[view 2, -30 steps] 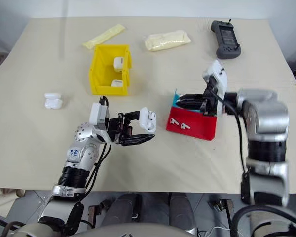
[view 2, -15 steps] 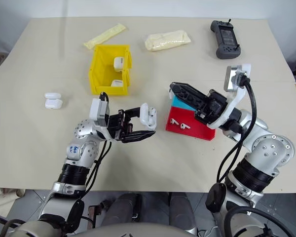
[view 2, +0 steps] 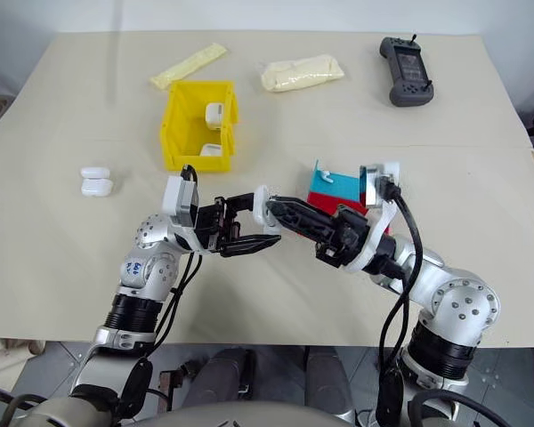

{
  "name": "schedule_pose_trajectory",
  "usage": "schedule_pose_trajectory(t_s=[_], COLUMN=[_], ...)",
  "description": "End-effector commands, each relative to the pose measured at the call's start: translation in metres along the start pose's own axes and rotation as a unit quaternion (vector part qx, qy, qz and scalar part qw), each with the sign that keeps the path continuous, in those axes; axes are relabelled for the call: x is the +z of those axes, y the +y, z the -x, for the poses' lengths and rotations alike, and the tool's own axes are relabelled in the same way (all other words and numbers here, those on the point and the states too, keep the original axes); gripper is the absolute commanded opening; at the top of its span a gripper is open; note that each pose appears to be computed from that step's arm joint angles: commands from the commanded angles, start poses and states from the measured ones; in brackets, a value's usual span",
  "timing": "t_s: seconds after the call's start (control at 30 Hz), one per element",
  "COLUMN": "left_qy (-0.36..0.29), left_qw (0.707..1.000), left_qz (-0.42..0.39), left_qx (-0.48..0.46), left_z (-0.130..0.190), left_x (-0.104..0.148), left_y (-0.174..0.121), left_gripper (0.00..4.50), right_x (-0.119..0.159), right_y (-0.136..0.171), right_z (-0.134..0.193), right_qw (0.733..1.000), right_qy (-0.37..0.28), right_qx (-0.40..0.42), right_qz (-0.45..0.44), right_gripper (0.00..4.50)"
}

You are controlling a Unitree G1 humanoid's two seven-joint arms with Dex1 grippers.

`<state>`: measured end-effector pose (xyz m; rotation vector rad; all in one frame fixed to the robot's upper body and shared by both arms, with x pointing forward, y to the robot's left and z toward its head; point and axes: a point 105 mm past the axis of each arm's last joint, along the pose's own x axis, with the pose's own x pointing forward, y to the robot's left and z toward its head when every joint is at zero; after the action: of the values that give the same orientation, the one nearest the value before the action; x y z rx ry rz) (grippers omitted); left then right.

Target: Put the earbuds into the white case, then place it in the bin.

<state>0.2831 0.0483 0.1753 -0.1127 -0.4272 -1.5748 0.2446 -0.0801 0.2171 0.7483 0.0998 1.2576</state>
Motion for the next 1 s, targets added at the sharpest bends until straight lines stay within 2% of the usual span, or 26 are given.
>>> schedule_pose_trajectory(t_s=[0.03,0.4,0.63,0.93,0.97,1.0], left_qy=[-0.018,-0.027,-0.029,-0.025,-0.024,-0.023], left_qw=[1.0,0.999,0.999,0.999,1.0,1.0], left_qz=[-0.015,-0.017,-0.019,-0.021,-0.02,-0.018], left_qx=[-0.006,0.004,0.005,-0.002,-0.003,-0.002], left_z=[-0.004,-0.004,-0.004,-0.004,-0.004,-0.003], left_x=[0.01,0.014,0.015,0.013,0.013,0.013], left_y=[-0.001,0.001,0.003,0.003,0.003,0.003], left_gripper=[2.79,2.79,2.79,2.79,2.79,2.79], right_x=[0.002,-0.015,-0.029,-0.02,-0.017,-0.014], right_y=[0.008,-0.002,-0.009,-0.001,-0.001,-0.001], right_z=[-0.001,0.006,0.004,0.003,0.005,0.007], right_qw=[1.0,1.0,0.996,0.993,0.993,0.992], right_qy=[-0.009,0.009,0.057,0.062,0.06,0.059], right_qx=[0.013,-0.013,-0.032,-0.007,-0.007,-0.008], right_qz=[0.009,0.003,0.056,0.101,0.104,0.109], right_gripper=[0.46,0.46,0.46,3.34,3.62,3.62])
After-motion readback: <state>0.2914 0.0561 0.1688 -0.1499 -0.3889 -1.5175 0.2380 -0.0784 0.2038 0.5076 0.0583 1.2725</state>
